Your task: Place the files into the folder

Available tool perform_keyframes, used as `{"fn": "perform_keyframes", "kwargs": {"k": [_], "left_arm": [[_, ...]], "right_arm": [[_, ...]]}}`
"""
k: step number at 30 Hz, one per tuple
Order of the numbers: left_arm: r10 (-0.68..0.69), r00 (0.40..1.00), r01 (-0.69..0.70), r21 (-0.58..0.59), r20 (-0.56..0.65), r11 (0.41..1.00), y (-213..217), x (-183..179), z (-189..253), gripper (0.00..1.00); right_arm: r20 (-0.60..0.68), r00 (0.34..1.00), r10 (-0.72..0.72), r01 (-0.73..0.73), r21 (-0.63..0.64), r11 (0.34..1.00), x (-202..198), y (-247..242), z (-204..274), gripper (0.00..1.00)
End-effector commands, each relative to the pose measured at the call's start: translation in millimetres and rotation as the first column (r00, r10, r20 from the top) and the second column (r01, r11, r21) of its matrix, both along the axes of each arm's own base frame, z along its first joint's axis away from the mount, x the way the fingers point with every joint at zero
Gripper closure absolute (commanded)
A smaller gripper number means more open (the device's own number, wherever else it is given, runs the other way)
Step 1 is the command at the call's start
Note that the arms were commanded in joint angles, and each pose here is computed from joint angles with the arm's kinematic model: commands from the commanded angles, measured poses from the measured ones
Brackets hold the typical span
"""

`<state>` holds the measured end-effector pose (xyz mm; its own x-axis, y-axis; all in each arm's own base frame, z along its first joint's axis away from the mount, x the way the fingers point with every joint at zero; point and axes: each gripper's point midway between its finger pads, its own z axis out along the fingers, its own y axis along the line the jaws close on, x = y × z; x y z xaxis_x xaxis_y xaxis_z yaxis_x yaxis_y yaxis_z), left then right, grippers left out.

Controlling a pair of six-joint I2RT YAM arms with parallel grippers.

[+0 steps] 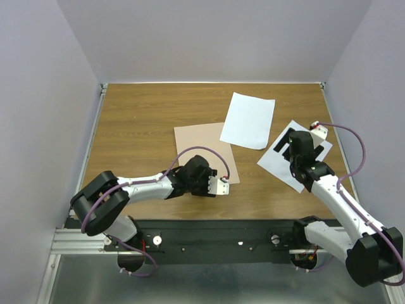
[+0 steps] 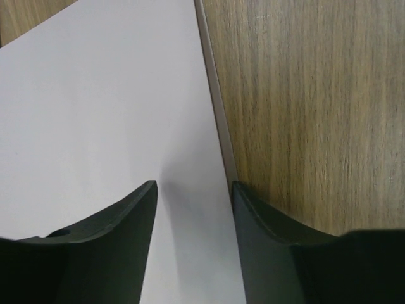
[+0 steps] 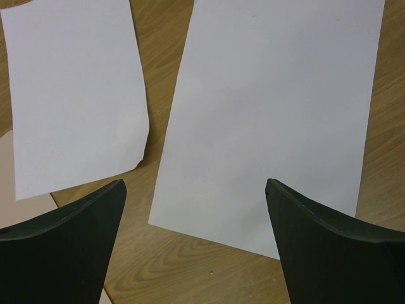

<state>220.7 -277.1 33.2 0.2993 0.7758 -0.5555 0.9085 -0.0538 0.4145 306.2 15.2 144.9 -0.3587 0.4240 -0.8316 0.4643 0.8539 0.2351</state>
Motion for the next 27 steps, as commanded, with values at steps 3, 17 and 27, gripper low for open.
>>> {"fn": "perform_keyframes", "kwargs": {"k": [3, 17, 27], "left_arm": [[-0.022, 1.0, 0.022, 0.012, 0.017, 1.0, 0, 2, -2, 0.46], [0.0, 0.999, 0.001, -0.009, 0.041, 1.0, 1, 6, 8, 1.0], [0.232, 0.971, -0.218, -0.189, 0.055, 0.958, 0, 25, 50, 1.0]], "right_arm": [[-0.016, 1.0, 0.016, -0.015, 0.018, 1.0, 1, 5, 1, 0.0], [-0.036, 0.993, 0.114, -0.111, 0.088, 0.99, 1, 27, -4, 0.0], [-0.04, 0.93, 0.366, -0.323, 0.387, 0.863, -1, 100, -23, 0.0]]}}
